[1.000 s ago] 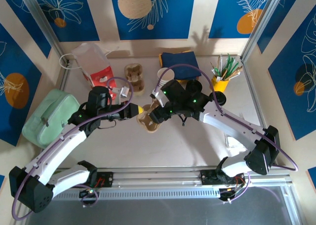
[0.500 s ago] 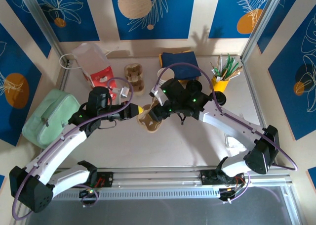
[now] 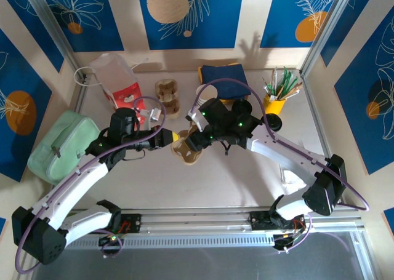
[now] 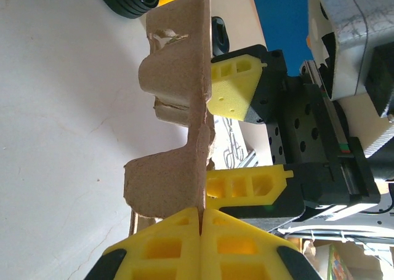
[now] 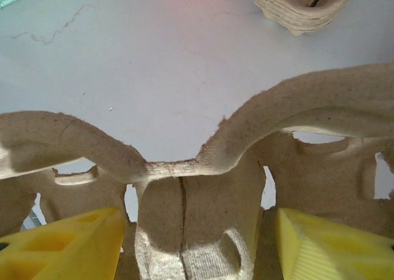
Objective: Pack the takeout coffee
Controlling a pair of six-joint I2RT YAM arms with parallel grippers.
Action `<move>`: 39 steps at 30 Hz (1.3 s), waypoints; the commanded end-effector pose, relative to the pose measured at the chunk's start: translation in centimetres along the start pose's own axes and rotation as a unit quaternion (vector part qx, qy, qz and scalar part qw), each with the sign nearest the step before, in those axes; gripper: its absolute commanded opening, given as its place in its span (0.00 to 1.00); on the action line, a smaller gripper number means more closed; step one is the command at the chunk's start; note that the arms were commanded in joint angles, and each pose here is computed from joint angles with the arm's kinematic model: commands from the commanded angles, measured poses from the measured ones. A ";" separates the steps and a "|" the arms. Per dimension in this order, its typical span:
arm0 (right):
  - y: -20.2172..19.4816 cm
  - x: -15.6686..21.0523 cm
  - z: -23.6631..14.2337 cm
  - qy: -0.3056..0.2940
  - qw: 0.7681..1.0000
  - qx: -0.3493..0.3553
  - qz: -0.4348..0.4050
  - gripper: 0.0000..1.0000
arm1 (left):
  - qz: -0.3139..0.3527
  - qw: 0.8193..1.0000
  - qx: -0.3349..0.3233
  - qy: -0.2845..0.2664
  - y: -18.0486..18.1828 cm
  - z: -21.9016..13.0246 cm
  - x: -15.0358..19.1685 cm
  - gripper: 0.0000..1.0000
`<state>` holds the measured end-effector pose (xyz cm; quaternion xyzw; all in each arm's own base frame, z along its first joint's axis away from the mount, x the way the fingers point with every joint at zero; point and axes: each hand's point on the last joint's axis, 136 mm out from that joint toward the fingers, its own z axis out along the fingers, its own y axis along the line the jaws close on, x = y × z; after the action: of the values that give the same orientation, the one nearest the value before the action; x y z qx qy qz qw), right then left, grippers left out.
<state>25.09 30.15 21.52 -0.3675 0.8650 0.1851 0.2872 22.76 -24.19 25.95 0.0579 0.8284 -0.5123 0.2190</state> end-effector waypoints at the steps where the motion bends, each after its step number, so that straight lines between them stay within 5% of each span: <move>1: 0.1 -0.2 -0.2 0.002 1.000 0.002 -0.010 0.64 | 0.012 1.000 0.018 -0.006 -0.9 -0.5 -0.1 0.00; 19: -0.1 0.1 -0.1 0.011 1.000 0.007 -0.014 0.47 | 0.009 1.000 0.017 -0.010 -0.9 -0.6 -0.3 0.01; 27: -0.3 0.9 -0.1 0.024 1.000 0.013 -0.015 0.42 | 0.014 1.000 0.006 -0.021 -1.0 -0.9 -0.7 0.35; 34: -0.4 2.4 0.0 0.041 0.999 0.011 -0.006 0.41 | 0.016 0.987 -0.146 -0.070 1.9 -3.5 -3.1 0.47; 39: -0.2 3.3 -0.5 0.045 0.999 0.006 0.000 0.41 | 0.026 0.947 -0.295 -0.122 3.5 -8.1 -7.3 0.54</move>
<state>24.28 28.78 19.48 -0.3747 0.8774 0.1578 0.2545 26.81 -18.91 29.23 -0.0164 0.8790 -0.3592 0.3131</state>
